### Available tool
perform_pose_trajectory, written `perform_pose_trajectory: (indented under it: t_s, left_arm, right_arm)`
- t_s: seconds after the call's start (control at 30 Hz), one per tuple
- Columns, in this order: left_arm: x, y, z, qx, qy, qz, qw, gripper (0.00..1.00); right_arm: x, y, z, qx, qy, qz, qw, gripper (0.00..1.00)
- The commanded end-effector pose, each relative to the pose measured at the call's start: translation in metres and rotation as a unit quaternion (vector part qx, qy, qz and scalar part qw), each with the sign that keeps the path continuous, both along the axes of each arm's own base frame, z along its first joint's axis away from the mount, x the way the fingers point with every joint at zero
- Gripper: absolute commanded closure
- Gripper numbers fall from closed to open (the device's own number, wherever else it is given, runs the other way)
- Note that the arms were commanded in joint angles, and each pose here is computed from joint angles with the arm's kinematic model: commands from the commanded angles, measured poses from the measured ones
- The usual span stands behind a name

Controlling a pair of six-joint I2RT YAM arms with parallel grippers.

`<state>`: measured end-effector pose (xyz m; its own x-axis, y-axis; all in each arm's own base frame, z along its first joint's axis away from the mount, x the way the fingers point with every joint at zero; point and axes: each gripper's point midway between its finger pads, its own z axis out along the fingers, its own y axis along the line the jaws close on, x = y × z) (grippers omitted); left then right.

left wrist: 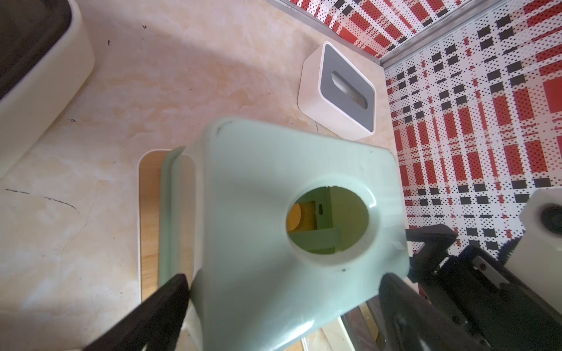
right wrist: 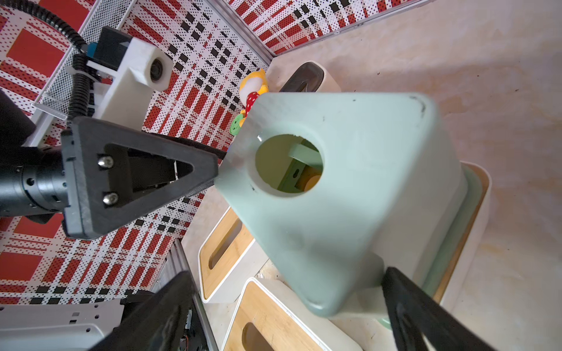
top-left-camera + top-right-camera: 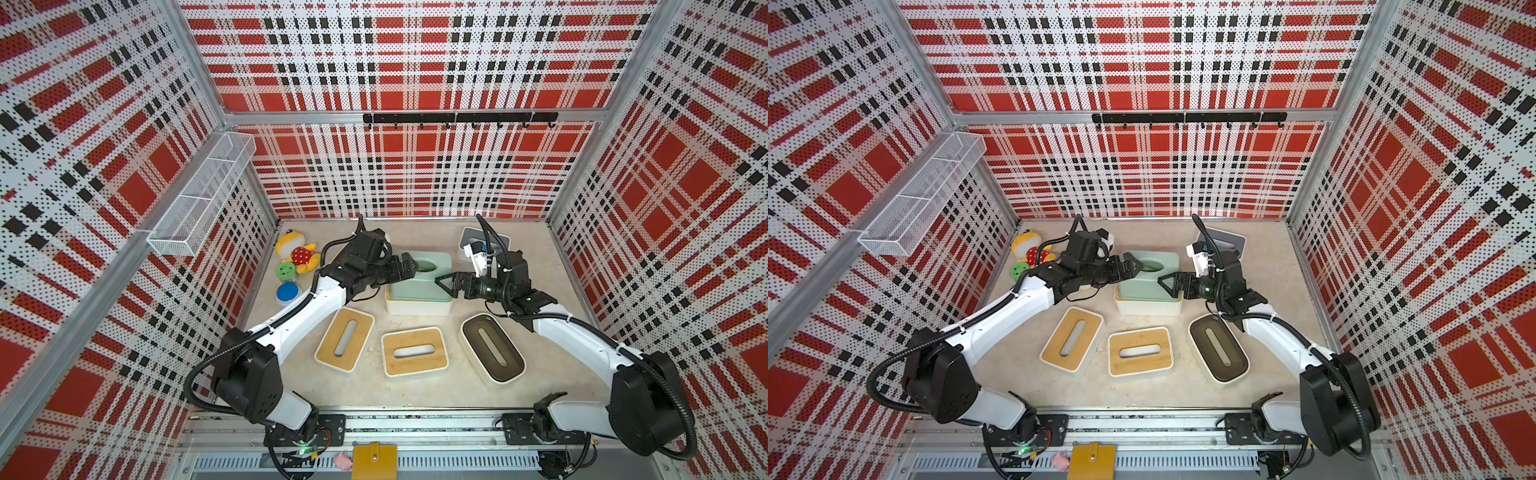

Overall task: Stack the tissue boxes
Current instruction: Adjust the tissue box on the tissue box.

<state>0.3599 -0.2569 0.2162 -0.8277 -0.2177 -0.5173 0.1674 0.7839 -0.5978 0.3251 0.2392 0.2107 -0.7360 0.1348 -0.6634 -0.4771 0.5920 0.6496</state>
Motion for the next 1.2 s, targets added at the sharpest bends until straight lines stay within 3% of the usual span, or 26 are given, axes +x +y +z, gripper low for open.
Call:
perform_pose_trajectory:
  t_s: [0.0,0.33,0.47,0.67,0.77,0.8,0.93,1.0,1.1,1.17]
  left_arm:
    - [-0.006,-0.002,0.016,-0.018,-0.015,-0.009,1.0,0.01]
    - [-0.007,0.019,0.052,-0.028,-0.048,0.011,0.998,0.01]
    - [-0.013,0.043,0.062,-0.014,-0.067,0.032,0.997,0.01]
    - [-0.023,0.093,0.041,-0.032,-0.039,0.074,0.996,0.01]
    - [-0.026,0.113,0.023,-0.016,-0.019,0.087,0.996,0.1]
    - [-0.026,0.116,0.016,-0.005,-0.011,0.088,0.996,0.14]
    - [-0.022,0.112,-0.008,0.019,0.026,0.074,0.997,0.34]
    - [-0.018,0.11,-0.023,0.031,0.045,0.074,0.996,0.44]
    - [-0.008,0.107,-0.041,0.04,0.063,0.079,0.994,0.62]
    - [-0.003,0.105,-0.053,0.053,0.077,0.084,0.992,0.73]
  right_arm:
    - [-0.003,0.001,0.019,0.005,-0.027,-0.001,1.0,0.0]
    - [0.0,-0.013,0.045,-0.008,-0.042,-0.034,0.999,0.0]
    - [0.005,-0.038,0.047,-0.008,-0.025,-0.078,0.997,0.0]
    - [0.012,-0.09,0.012,-0.022,0.045,-0.171,0.984,0.0]
    - [0.013,-0.106,-0.015,-0.027,0.08,-0.201,0.976,0.03]
    - [0.014,-0.109,-0.023,-0.034,0.088,-0.207,0.974,0.07]
    - [0.021,-0.108,-0.048,-0.048,0.117,-0.208,0.97,0.38]
    - [0.026,-0.108,-0.061,-0.055,0.138,-0.212,0.966,0.42]
    - [0.034,-0.106,-0.076,-0.06,0.155,-0.213,0.963,0.63]
    - [0.039,-0.102,-0.084,-0.065,0.165,-0.209,0.962,0.69]
